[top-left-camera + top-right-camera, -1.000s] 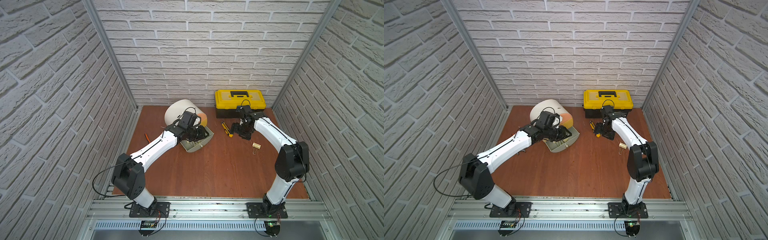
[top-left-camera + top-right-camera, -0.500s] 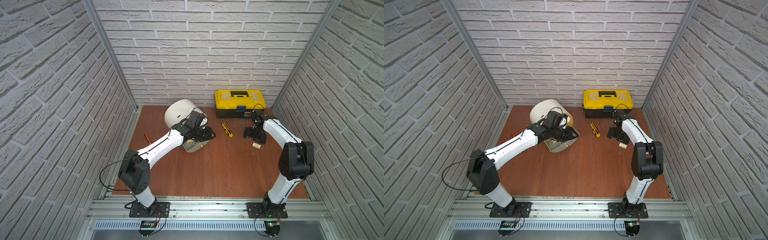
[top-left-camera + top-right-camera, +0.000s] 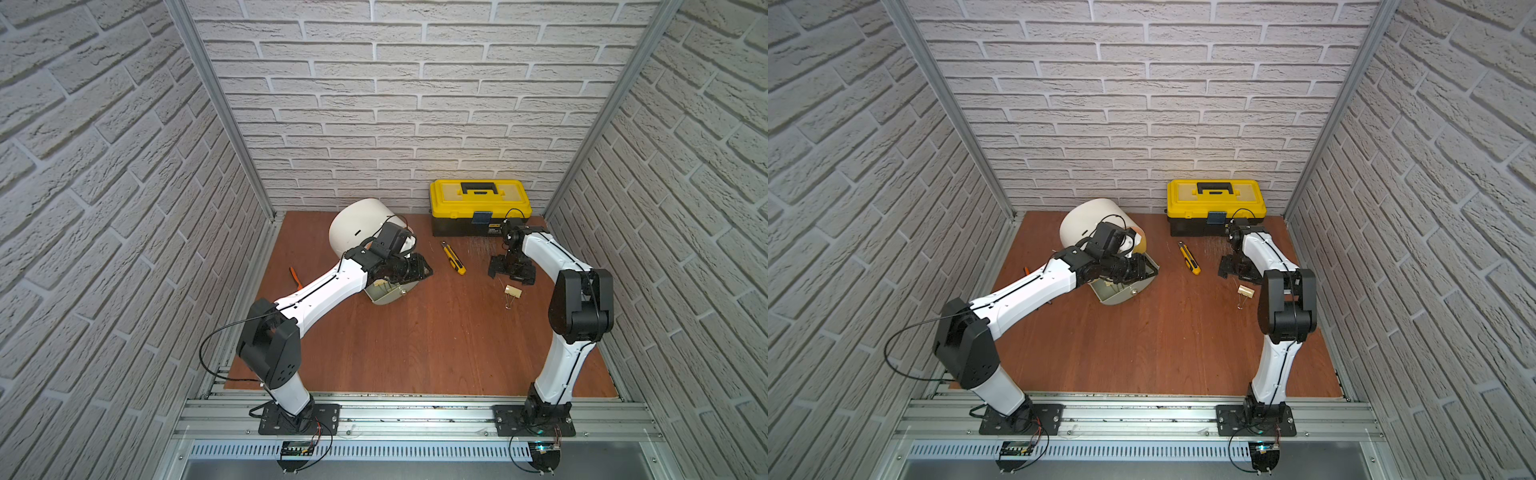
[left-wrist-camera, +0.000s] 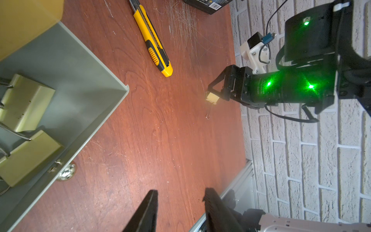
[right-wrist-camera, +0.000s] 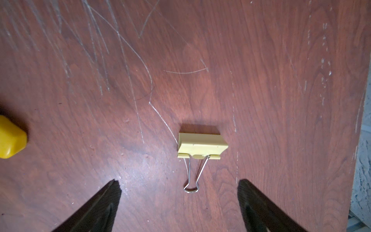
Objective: Put the binder clips in the drawer according to color
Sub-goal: Pick up the binder clip at the center of the board.
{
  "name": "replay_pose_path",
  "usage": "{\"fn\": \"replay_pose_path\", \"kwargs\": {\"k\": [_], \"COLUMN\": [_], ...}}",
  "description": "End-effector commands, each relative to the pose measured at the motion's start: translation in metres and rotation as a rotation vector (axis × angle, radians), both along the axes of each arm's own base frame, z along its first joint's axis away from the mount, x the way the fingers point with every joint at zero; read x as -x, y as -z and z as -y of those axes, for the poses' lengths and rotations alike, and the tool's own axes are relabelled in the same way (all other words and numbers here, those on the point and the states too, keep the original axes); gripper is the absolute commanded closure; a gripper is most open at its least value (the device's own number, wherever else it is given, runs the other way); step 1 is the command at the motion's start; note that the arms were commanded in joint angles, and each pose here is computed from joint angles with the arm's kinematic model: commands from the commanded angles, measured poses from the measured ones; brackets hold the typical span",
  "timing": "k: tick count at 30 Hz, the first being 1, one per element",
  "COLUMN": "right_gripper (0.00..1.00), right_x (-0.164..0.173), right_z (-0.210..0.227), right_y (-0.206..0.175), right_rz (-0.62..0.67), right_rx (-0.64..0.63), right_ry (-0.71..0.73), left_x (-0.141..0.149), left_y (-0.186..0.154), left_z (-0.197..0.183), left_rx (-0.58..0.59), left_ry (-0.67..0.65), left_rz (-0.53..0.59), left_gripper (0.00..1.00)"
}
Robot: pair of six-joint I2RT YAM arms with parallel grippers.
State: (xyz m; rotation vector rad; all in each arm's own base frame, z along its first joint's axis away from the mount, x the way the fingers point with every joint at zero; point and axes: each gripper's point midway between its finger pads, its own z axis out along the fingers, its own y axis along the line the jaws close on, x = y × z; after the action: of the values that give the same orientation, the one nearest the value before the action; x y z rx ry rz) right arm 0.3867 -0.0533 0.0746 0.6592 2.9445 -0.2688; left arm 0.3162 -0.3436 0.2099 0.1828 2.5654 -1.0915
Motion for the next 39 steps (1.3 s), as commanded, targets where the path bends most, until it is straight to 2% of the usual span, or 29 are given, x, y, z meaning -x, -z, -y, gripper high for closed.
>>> {"fn": "replay_pose_path", "kwargs": {"k": [1, 8, 17, 28, 33, 39], "right_gripper": [0.05, 0.11, 0.25, 0.37, 0.46, 0.53], "right_x": [0.004, 0.012, 0.015, 0.012, 0.012, 0.011], "right_z": [0.009, 0.017, 0.021, 0.024, 0.025, 0.02], "right_y": [0.006, 0.032, 0.049, 0.053, 0.053, 0.045], "right_rz": [-0.017, -0.047, -0.083, -0.082, -0.081, -0.046], "right_rx": [-0.018, -0.077, -0.096, -0.106, -0.106, -0.128], "right_ry": [0.027, 0.105, 0.132, 0.15, 0.152, 0.153], "left_x": [0.002, 0.004, 0.006, 0.009, 0.01, 0.011], "left_y": [-0.012, -0.012, -0.013, -0.014, -0.015, -0.018], "left_z": [0.003, 0.002, -0.002, -0.004, -0.006, -0.008], "left_rx": [0.018, 0.013, 0.003, -0.005, -0.008, -0.011], "left_ry": [0.024, 0.026, 0.022, 0.02, 0.017, 0.009], "left_rz": [0.036, 0.029, 0.028, 0.024, 0.026, 0.037], "left_gripper": [0.57, 0.57, 0.57, 0.57, 0.57, 0.57]}}
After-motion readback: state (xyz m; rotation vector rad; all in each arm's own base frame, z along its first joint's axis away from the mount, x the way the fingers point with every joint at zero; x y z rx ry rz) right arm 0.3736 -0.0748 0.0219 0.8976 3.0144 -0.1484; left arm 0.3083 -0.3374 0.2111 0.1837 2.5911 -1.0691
